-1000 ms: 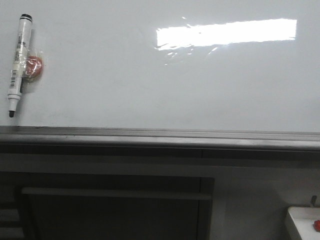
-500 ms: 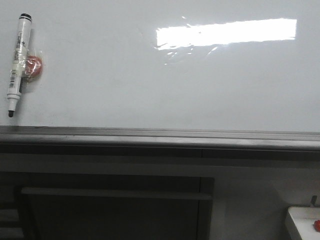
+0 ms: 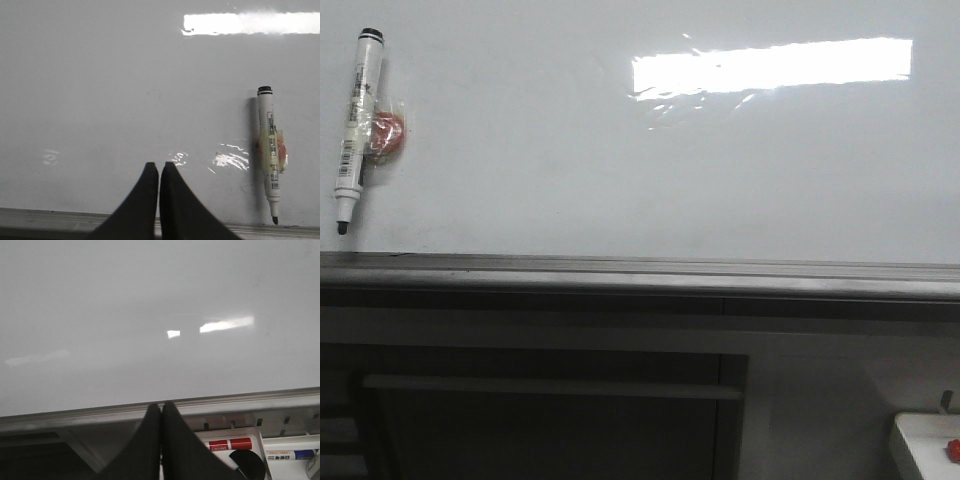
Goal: Write number 0 on whiteboard
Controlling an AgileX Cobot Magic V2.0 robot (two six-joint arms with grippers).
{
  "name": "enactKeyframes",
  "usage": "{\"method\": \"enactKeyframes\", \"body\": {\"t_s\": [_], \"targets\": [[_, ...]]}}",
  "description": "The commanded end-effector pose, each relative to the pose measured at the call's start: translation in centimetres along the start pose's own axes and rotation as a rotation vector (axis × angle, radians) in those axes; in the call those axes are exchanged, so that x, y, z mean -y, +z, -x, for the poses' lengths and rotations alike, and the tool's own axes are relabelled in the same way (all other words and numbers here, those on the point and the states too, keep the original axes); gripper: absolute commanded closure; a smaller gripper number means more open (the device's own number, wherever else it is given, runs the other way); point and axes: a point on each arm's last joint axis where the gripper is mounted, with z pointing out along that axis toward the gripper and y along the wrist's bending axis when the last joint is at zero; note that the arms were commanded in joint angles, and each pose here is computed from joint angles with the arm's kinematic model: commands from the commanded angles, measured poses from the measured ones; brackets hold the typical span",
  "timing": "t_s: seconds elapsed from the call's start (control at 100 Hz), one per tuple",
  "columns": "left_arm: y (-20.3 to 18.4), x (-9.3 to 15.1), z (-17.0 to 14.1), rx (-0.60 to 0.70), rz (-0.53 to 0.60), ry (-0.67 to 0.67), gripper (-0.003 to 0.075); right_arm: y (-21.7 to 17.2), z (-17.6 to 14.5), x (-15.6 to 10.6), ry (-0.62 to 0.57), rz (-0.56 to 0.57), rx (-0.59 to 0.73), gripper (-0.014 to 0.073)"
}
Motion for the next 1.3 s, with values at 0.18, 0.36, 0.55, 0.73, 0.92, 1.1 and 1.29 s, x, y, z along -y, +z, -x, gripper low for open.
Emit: {"method": "enactKeyframes", "body": {"t_s": [0.18, 0.36, 0.55, 0.73, 0.92, 1.1, 1.29], "targets": [[0.6, 0.6, 2.1, 0.076, -0.058, 0.009, 0.0612, -0.2, 1.8, -0.3, 0.015, 0.011, 0.08, 0.0655], [0.5, 1.1, 2.5, 0.124, -0.126, -0.033, 0.0318, -0.1, 1.7, -0.4, 0.032, 0.025, 0.087, 0.0655], [0.8, 1.1, 2.1, 0.192, -0.13, -0.04, 0.03, 0.6, 1.3, -0.9, -0.004, 0.112, 0.024, 0.0655], [2.5, 1.2, 0.8, 0.043, -0.121, -0.048, 0.03, 2.5, 1.7, -2.5, -0.045, 0.28, -0.047, 0.0655], [5.5, 1.6, 0.0, -0.038, -0.121, -0.051, 0.03, 5.1, 1.9, -3.6, -0.082, 0.336, -0.111, 0.0655], [7.8, 3.3, -0.6, -0.047, -0.205, -0.035, 0.03, 6.1, 2.4, -4.5, -0.094, 0.374, -0.074, 0.0655], [10.2, 5.0, -1.4, -0.033, -0.265, -0.023, 0.03, 6.4, 2.5, -5.0, -0.103, 0.405, -0.066, 0.0655]]}}
